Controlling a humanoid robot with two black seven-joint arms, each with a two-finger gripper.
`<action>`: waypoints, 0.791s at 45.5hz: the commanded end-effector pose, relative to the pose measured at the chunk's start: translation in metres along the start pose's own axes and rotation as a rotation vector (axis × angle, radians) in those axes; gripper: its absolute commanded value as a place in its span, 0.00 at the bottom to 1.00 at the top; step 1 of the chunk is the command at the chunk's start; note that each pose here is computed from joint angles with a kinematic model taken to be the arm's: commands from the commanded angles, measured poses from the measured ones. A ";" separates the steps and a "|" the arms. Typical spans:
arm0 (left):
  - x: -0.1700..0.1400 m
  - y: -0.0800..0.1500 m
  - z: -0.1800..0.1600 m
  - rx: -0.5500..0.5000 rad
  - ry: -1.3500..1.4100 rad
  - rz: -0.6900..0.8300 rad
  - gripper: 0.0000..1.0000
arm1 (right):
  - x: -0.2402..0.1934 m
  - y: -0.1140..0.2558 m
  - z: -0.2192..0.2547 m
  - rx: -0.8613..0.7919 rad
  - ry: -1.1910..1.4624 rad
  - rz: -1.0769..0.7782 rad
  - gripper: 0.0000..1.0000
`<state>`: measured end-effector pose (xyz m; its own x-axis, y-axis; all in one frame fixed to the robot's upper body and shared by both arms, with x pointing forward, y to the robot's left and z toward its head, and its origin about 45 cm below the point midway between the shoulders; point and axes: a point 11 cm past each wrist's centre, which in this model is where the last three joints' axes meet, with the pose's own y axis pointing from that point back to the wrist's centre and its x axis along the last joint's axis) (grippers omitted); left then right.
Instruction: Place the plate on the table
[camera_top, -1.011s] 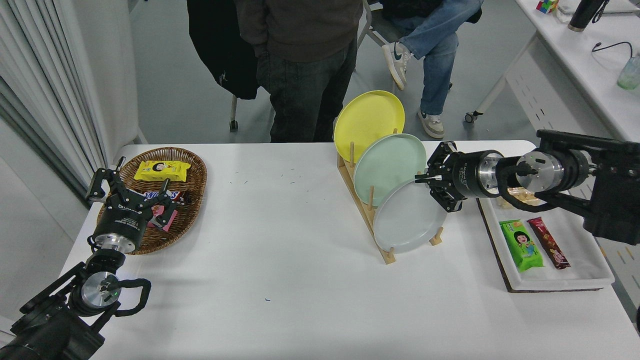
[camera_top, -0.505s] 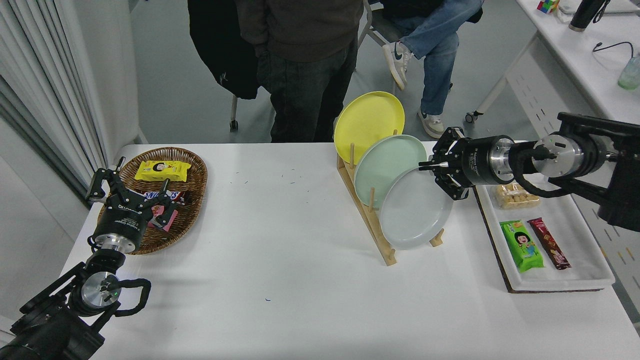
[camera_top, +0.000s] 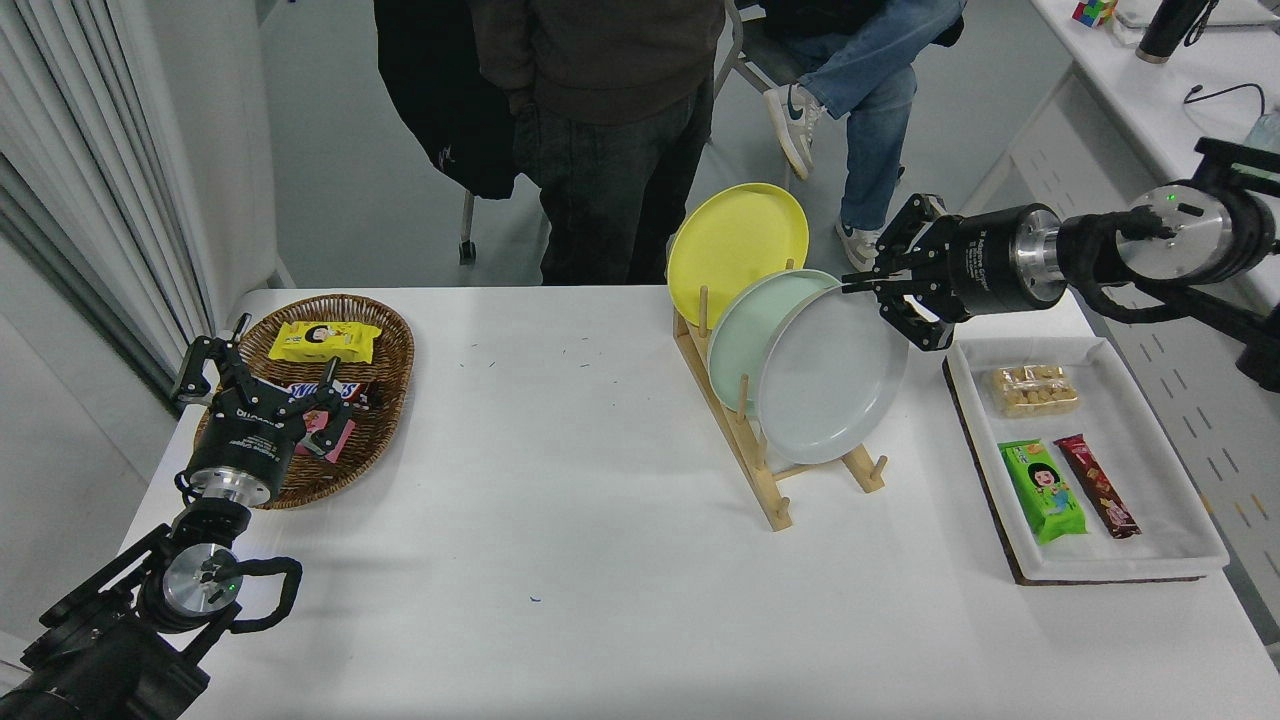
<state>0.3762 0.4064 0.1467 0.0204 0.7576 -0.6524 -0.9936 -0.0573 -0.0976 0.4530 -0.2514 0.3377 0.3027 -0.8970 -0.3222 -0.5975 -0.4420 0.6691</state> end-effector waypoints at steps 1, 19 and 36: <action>0.000 0.000 0.000 0.000 0.000 0.000 0.98 | -0.019 0.014 -0.023 0.005 -0.019 -0.016 0.00; 0.000 0.000 0.000 0.000 0.000 0.000 0.98 | -0.042 0.032 -0.048 0.018 -0.024 -0.034 0.00; 0.000 0.000 0.000 0.000 0.000 0.000 0.98 | -0.048 0.024 -0.045 0.002 -0.023 -0.021 0.00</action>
<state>0.3762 0.4064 0.1467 0.0204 0.7576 -0.6524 -0.9936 -0.0573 -0.0976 0.4577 -0.2277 0.4024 0.3001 -0.8846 -0.3571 -0.6022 -0.4660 0.6482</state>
